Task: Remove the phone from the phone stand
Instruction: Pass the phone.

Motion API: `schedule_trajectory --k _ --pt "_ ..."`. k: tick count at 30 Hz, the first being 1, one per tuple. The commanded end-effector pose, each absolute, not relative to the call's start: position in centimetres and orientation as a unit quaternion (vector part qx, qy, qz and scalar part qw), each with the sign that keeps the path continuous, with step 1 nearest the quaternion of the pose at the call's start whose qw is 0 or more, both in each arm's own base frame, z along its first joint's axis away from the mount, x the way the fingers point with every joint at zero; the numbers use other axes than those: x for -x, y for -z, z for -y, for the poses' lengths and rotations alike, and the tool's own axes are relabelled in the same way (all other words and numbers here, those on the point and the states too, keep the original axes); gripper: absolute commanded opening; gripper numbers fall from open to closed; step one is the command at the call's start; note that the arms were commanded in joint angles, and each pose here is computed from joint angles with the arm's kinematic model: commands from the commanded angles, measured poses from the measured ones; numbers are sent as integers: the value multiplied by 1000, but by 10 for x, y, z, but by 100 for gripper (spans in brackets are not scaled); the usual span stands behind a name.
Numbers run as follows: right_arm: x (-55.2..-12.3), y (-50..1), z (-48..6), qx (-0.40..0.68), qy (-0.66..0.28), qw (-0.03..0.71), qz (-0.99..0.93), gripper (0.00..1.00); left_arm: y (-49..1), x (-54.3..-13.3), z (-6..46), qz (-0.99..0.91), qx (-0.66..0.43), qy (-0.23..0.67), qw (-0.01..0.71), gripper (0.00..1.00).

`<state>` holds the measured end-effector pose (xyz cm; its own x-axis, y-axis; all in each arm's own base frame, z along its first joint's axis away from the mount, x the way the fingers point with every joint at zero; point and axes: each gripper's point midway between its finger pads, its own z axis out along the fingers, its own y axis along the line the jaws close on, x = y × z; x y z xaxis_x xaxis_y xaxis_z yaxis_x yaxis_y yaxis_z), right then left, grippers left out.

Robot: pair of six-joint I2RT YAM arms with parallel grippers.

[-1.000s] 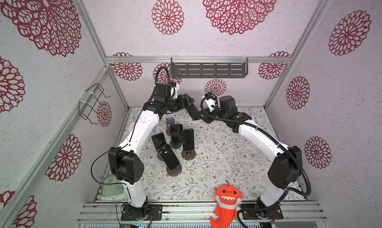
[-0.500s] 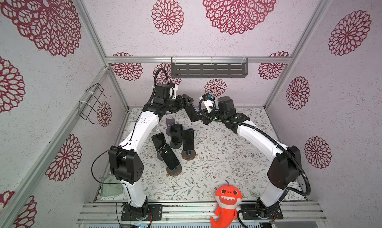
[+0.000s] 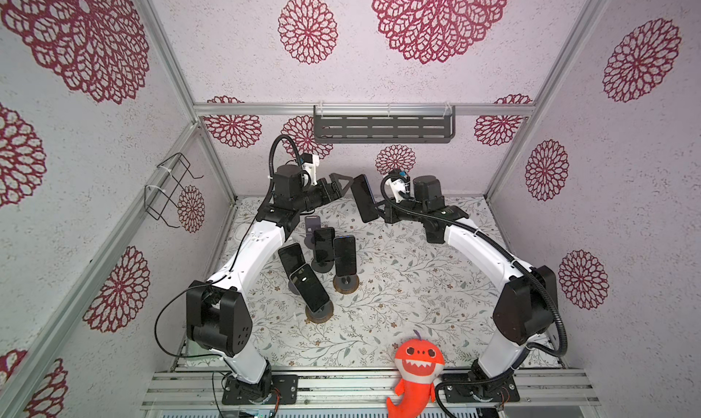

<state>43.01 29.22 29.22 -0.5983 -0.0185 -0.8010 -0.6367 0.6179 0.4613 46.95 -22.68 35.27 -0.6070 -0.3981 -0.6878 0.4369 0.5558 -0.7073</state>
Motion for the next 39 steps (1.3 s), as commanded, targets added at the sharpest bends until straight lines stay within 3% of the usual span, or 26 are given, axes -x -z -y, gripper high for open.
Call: schedule_trajectory --k 1,4,10,14,22,29,39 --pt "-408 -367 -291 228 -470 429 -737 0 -393 -459 229 -718 -74 480 499 88" --pt "-400 -381 -287 232 -512 420 -713 0 -397 -455 227 -706 -94 490 503 88" --pt "-384 -410 -283 238 -584 408 -660 0 -400 -455 231 -689 -112 511 501 98" --pt "-377 -419 -285 245 -609 400 -640 0 -397 -458 233 -687 -109 513 503 97" --pt "-376 -424 -289 244 -641 384 -618 0 -399 -467 246 -666 -109 551 491 78" --pt "-378 -421 -295 246 -654 371 -611 0 -405 -464 261 -650 -119 566 493 73" --pt "-384 -411 -301 242 -672 348 -607 0 -420 -460 266 -619 -121 597 496 52"
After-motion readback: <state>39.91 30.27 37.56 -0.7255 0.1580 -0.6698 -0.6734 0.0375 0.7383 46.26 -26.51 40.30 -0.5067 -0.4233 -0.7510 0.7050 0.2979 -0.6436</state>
